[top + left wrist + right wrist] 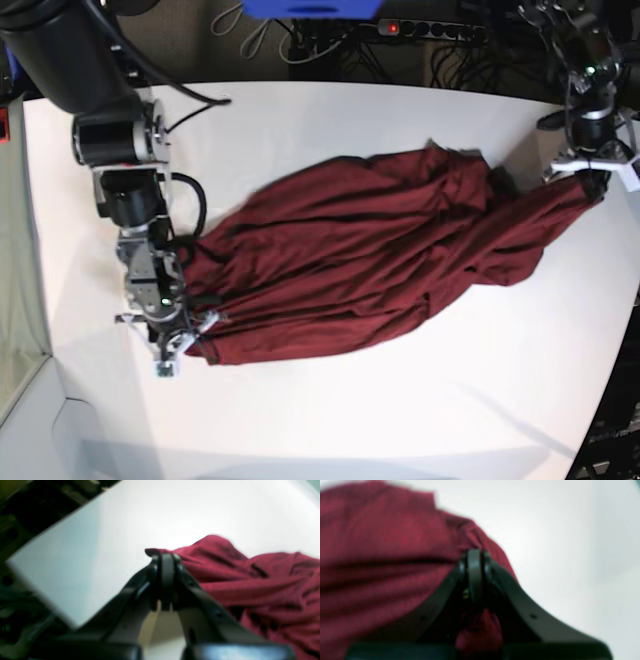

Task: Layout the t-shirt on the table in an organized manner, then fold the t-shirt properly
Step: 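Hold the shirt ends with both grippers and stretch it flat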

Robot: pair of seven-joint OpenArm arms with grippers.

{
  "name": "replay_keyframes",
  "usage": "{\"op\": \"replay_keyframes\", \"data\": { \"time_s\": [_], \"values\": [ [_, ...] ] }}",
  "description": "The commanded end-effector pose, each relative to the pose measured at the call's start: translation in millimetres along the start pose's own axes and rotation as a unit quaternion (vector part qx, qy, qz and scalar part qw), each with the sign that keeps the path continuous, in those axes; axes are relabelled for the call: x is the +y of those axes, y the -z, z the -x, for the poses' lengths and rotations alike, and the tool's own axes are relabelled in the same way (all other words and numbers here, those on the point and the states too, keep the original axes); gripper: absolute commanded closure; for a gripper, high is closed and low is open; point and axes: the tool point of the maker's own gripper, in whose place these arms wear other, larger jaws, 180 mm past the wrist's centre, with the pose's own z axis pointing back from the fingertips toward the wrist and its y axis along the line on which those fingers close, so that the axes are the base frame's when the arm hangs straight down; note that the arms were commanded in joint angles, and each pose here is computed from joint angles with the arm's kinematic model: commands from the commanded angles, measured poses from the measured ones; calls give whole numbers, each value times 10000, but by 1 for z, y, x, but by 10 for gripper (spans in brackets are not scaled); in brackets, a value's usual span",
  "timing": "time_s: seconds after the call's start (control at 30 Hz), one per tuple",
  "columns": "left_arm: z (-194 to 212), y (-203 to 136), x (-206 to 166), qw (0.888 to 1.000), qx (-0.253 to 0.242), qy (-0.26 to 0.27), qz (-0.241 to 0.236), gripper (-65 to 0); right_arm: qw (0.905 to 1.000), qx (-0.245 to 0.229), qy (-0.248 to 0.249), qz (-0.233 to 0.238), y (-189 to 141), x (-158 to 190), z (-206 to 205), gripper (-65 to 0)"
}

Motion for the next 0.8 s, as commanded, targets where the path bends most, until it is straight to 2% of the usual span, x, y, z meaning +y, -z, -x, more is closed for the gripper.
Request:
{"op": "replay_keyframes", "data": {
  "time_s": [0.0, 0.2, 0.47, 0.57, 0.77],
  "values": [
    [-19, 2, -10, 9994, -321, 23, 130, -4, 9976, -637, 204, 151, -3, -14, -53, 0],
    [-64, 22, -63, 9931, -906, -262, 696, -4, 9854, -1315, 934, 550, -22, -58, -100, 0],
    [-130, 39, -144, 9736, -1601, -435, 1569, -4, 9796, -1539, 1120, 649, -27, -71, -121, 0],
    [-141, 62, -165, 9712, -1571, -498, 1718, -4, 9785, -1583, 1115, 706, -29, -79, -123, 0],
    [-140, 118, -175, 9779, -1148, -644, 1623, -4, 9753, -1743, 1112, 780, -32, -89, -140, 0]
  ]
}}
